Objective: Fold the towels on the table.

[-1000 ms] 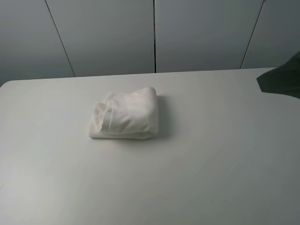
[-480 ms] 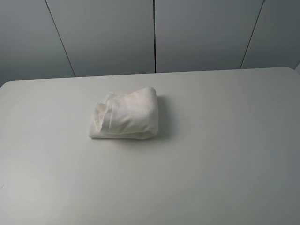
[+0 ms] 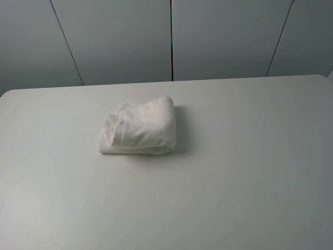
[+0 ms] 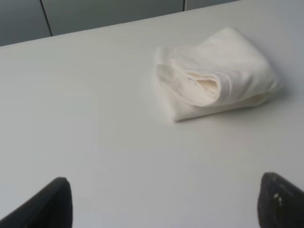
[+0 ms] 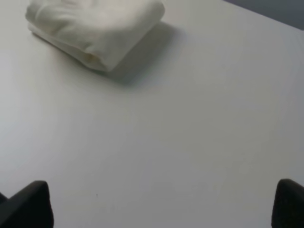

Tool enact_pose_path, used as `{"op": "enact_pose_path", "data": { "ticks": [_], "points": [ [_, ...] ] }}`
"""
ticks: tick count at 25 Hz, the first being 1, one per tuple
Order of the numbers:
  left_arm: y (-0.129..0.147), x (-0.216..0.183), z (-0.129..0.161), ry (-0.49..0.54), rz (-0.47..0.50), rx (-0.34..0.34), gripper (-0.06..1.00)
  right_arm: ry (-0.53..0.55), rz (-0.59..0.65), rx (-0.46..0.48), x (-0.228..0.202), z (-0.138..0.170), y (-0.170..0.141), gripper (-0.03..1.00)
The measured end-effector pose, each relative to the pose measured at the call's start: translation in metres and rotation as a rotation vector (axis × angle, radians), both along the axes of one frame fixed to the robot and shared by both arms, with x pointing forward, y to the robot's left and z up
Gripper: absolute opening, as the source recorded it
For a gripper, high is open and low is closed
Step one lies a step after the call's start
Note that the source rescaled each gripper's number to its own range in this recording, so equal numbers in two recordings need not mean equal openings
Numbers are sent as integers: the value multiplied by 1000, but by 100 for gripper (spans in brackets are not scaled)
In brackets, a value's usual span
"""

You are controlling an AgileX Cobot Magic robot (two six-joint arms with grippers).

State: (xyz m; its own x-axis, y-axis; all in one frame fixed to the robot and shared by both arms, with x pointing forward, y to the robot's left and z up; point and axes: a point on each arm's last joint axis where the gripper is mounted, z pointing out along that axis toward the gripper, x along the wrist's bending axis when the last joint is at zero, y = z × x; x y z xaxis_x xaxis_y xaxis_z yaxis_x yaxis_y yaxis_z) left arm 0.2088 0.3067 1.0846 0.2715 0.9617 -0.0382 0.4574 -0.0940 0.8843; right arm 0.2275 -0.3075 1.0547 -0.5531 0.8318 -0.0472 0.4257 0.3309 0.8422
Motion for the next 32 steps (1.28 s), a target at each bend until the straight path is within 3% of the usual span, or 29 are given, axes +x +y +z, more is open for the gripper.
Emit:
{"op": "enact_pose_path", "data": {
  "ticks": [5, 13, 23, 27, 32],
  "points": [
    [-7, 10, -28, 101, -32, -16, 100, -22, 16, 22, -1, 0, 1, 100],
    [-10, 15, -27, 18, -69, 2, 100, -45, 106, 53, -1, -2, 10, 100],
    [-12, 21, -31, -5, -89, 15, 100, -62, 170, 41, -4, -1, 14, 100],
    [-13, 21, -31, -5, -70, 13, 100, -54, 121, 51, -3, -1, 14, 100],
    [-14, 21, -31, -4, 31, 15, 100, -54, -61, 54, -2, -1, 16, 100]
  ]
}}
